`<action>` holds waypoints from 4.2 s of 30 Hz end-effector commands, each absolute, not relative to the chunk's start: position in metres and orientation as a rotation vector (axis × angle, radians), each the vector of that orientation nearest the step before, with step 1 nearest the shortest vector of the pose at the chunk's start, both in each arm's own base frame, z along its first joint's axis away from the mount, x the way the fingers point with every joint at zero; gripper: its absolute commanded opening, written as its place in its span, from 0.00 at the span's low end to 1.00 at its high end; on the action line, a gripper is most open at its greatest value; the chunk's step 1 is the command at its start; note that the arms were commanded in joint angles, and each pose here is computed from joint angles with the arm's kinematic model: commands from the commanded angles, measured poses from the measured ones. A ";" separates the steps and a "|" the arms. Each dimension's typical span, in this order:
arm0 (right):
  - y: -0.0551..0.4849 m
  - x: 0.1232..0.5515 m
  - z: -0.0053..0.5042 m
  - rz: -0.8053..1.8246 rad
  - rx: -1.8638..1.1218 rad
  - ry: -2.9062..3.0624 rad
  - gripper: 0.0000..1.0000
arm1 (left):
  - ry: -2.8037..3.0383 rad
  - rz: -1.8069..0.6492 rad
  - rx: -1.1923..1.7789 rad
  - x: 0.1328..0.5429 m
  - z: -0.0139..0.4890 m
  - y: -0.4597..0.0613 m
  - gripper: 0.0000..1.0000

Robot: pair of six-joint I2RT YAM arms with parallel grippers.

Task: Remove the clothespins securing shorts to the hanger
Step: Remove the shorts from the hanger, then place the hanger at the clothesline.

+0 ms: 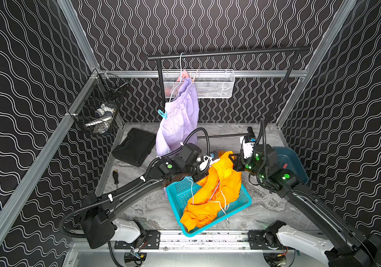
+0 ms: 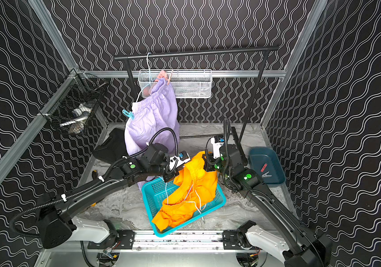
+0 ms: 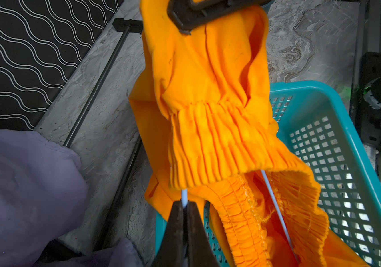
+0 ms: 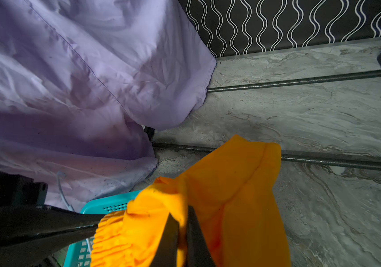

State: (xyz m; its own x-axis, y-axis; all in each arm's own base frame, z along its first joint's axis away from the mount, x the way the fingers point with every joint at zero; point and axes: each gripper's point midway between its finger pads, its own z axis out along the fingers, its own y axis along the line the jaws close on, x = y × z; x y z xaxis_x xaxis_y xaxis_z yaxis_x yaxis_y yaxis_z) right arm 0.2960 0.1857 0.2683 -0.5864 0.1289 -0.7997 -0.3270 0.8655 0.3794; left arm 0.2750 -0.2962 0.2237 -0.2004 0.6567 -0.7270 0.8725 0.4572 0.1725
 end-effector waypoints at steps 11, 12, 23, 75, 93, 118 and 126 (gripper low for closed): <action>0.178 0.304 0.279 0.600 -0.088 2.053 0.09 | 2.038 -0.285 1.356 0.262 0.205 -0.279 0.00; 0.180 0.304 0.278 0.606 -0.087 2.057 0.10 | 2.036 -0.288 1.353 0.262 0.206 -0.279 0.00; 0.200 0.293 0.273 0.709 -0.155 2.113 0.35 | 2.030 -0.294 1.351 0.262 0.207 -0.282 0.00; 0.136 0.318 0.257 0.389 0.236 2.030 0.00 | 1.974 -0.182 1.149 0.249 0.231 -0.237 0.00; 0.251 0.257 0.192 1.002 -0.253 2.271 0.00 | 1.841 -0.177 0.997 0.275 0.325 -0.249 0.00; 0.269 0.188 0.313 0.884 -0.683 1.804 0.38 | 1.948 -0.146 0.615 0.311 0.401 -0.244 0.00; 0.323 0.198 0.320 0.795 -0.747 1.692 0.46 | 1.970 -0.170 0.573 0.310 0.404 -0.243 0.00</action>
State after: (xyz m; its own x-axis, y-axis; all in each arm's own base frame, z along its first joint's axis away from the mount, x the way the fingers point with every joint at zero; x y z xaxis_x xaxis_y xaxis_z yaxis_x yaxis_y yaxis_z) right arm 0.1820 0.3170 0.2919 -0.3388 -0.1652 -0.9262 -0.8124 0.5480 0.1994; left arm 0.3118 -0.2459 0.4019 -0.3338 0.3504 -0.8751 0.4838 0.8604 0.1600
